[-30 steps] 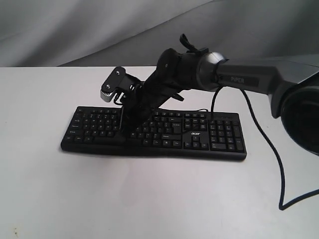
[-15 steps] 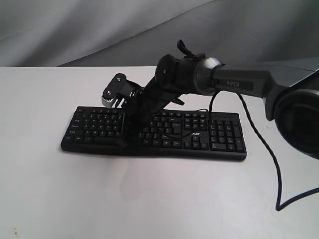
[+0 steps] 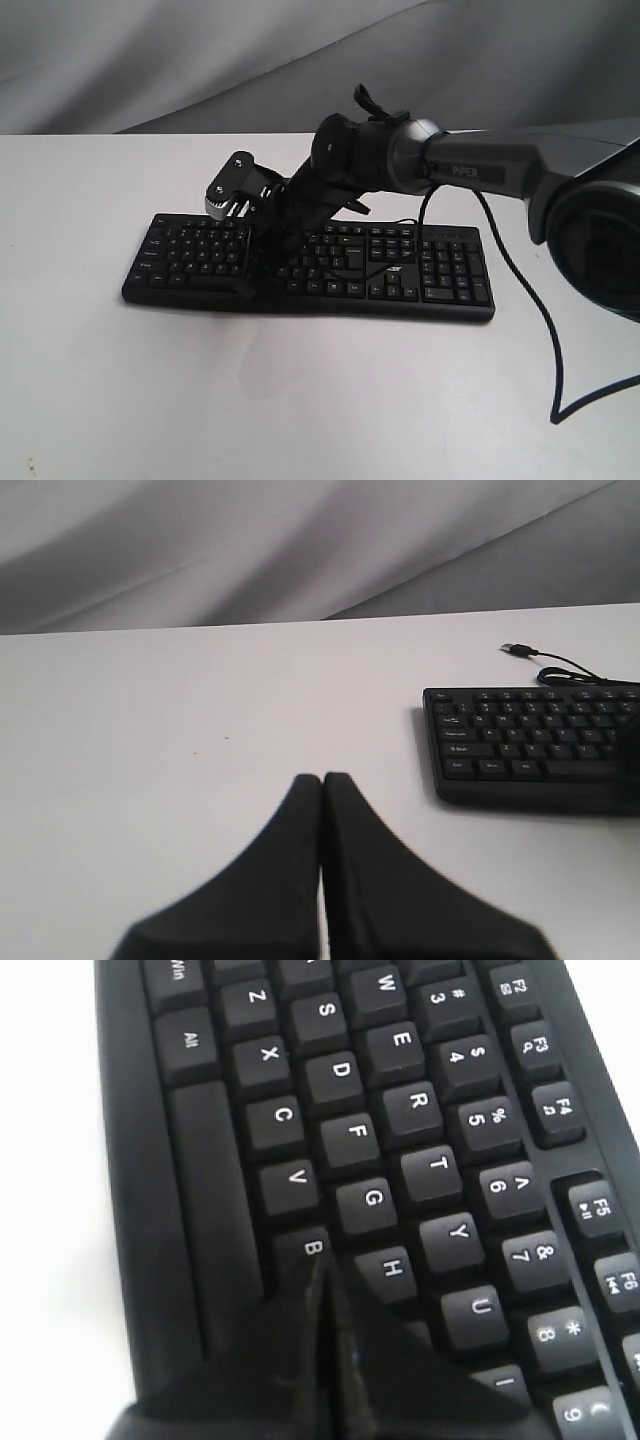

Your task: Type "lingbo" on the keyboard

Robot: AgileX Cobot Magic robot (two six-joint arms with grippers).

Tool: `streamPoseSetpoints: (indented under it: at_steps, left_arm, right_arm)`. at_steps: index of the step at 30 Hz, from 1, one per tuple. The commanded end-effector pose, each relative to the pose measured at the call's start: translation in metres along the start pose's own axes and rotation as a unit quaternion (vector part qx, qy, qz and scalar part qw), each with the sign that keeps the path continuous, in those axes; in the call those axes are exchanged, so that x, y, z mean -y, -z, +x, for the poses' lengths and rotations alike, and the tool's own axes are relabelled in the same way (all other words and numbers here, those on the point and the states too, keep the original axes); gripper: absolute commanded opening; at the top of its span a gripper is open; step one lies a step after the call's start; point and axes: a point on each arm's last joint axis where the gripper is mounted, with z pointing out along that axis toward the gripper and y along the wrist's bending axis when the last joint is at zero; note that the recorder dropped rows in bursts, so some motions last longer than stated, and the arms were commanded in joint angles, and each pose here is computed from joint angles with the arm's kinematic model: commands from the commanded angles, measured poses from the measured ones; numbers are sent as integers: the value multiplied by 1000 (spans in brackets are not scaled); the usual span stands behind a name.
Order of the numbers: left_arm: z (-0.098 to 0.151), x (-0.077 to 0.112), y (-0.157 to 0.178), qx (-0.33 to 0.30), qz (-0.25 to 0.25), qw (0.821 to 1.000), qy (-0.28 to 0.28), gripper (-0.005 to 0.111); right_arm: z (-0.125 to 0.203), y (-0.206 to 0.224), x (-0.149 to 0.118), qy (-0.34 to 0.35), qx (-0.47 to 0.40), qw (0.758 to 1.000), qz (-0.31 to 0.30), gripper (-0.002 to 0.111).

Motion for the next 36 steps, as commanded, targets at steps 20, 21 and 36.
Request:
streamPoseSetpoints:
  at_steps: [20, 21, 36]
  left_arm:
    - [1, 0, -1, -3, 1, 1000, 3, 1]
    - [1, 0, -1, -3, 1, 1000, 3, 1]
    - [1, 0, -1, -3, 1, 1000, 3, 1]
  right_arm:
    - [-16, 6, 6, -10, 72, 997, 37, 0]
    - [-16, 3, 7, -13, 76, 996, 37, 0]
    - [-17, -4, 7, -22, 103, 994, 34, 0]
